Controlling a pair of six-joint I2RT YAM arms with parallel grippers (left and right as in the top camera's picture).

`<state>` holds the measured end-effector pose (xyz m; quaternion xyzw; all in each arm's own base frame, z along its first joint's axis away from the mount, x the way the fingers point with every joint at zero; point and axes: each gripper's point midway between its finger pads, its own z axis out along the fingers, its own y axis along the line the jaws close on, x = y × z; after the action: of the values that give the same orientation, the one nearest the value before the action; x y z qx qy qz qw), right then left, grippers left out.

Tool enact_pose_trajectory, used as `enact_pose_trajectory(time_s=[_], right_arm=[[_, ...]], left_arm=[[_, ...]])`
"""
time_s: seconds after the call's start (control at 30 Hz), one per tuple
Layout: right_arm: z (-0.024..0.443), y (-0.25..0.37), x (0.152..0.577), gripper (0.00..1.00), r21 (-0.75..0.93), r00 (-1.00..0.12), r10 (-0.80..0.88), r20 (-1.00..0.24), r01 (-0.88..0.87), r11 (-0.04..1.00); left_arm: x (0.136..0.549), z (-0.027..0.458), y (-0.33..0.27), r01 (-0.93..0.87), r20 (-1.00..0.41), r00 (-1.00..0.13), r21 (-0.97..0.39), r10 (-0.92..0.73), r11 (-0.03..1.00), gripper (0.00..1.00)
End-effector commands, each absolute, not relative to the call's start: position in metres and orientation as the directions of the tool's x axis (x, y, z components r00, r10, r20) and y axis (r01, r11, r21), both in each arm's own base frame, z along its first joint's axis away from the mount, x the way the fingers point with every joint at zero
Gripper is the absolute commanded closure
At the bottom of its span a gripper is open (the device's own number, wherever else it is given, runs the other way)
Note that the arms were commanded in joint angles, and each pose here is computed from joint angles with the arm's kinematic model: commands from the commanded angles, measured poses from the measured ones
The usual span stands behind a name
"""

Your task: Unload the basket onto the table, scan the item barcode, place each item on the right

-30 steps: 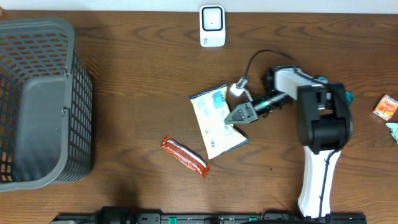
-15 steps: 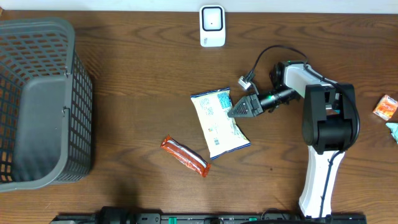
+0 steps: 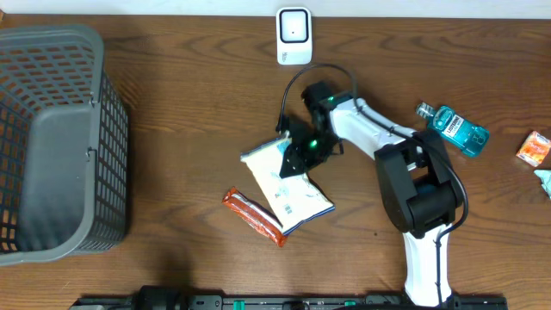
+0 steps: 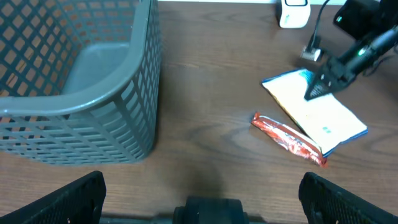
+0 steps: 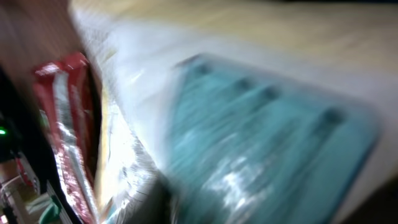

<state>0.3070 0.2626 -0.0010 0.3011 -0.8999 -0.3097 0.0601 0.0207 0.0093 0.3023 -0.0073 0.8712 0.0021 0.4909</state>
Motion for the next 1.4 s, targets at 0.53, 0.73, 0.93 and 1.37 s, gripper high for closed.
enact_pose_trajectory(time_s=[0.53,0.73,0.93,1.37], right_arm=[[0.136,0.235,0.352,0.99,0.732,-0.808,-0.455,-0.375,-0.559,0.390],[0.169,0.214,0.361,0.99,0.537,-0.787,-0.451,-0.421,-0.617,0.575],[0.185,0.184,0.392,0.99,0.238,-0.811,-0.370,-0.453,-0.510,0.826],[0.257,0.236,0.469,0.99,-0.161,-0.473,-0.384,-0.793,-0.446,0.881]], left_arm=[[0.011,0.286,0.011,-0.026,-0.811,-0.586,0.005,-0.011,1.000,0.01],[0.011,0.286,0.011,-0.026,-0.810,-0.586,0.006,-0.011,1.000,0.01],[0.011,0.286,0.011,-0.025,-0.811,-0.586,0.006,-0.010,1.000,0.01],[0.011,0.286,0.011,-0.026,-0.810,-0.586,0.006,-0.011,1.000,0.01]])
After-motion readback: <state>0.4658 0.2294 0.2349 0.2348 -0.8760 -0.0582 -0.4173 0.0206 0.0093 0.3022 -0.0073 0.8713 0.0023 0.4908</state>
